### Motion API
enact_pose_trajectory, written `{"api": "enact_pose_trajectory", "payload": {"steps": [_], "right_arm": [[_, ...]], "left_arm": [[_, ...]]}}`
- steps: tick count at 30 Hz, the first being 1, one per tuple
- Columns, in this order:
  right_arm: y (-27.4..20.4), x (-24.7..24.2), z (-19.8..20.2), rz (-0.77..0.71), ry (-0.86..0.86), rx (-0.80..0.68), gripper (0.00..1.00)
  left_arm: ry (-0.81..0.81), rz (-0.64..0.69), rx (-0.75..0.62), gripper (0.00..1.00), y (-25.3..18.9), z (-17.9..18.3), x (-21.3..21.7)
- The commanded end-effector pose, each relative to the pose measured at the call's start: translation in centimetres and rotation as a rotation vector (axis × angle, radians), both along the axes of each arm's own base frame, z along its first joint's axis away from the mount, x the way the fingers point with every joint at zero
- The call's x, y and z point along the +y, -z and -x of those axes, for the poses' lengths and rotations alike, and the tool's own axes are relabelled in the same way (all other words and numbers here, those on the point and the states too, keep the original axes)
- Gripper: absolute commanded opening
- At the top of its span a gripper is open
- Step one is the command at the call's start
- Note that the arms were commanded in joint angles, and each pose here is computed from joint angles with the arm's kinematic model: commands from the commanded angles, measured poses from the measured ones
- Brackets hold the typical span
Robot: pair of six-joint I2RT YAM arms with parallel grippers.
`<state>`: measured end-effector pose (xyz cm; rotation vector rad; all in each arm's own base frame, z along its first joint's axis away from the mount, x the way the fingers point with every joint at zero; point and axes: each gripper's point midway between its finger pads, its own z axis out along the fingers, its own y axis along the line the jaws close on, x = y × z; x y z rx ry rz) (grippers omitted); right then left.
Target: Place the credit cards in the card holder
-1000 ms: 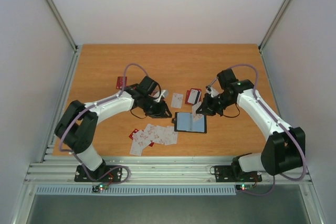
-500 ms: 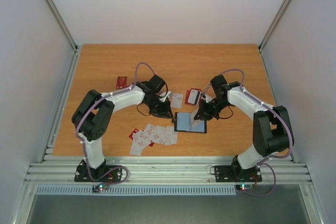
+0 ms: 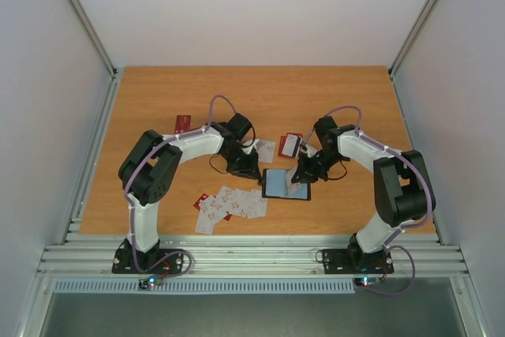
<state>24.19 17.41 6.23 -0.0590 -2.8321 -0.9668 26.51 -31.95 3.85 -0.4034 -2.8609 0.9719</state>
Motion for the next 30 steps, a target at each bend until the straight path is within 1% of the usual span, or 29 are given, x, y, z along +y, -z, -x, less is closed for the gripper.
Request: {"api": "enact_pose_trajectory", "payload": {"steps": [1,5,17,30], "right_arm": [[0.5,-0.4,-0.3,0.02,-0.023,-0.026,0.01],[1.0,-0.4,-0.2,0.024,-0.029,-0.019,0.01],[1.3,0.4,-0.7,-0.031,-0.026,-0.03,0.01],[2.4,0.7,-1.1,-0.055,-0.029,-0.05,0.01]], "left_arm": [[0.021,0.009,-0.012,0.12,-0.1,-0.5,-0.5],[0.023,0.007,-0.01,0.11,0.0,-0.6,-0.6],[0.035,-0.003,0.013,0.11,0.5,-0.6,-0.8],[0.048,-0.003,0.055,0.08,1.5,-0.2,-0.9]]}}
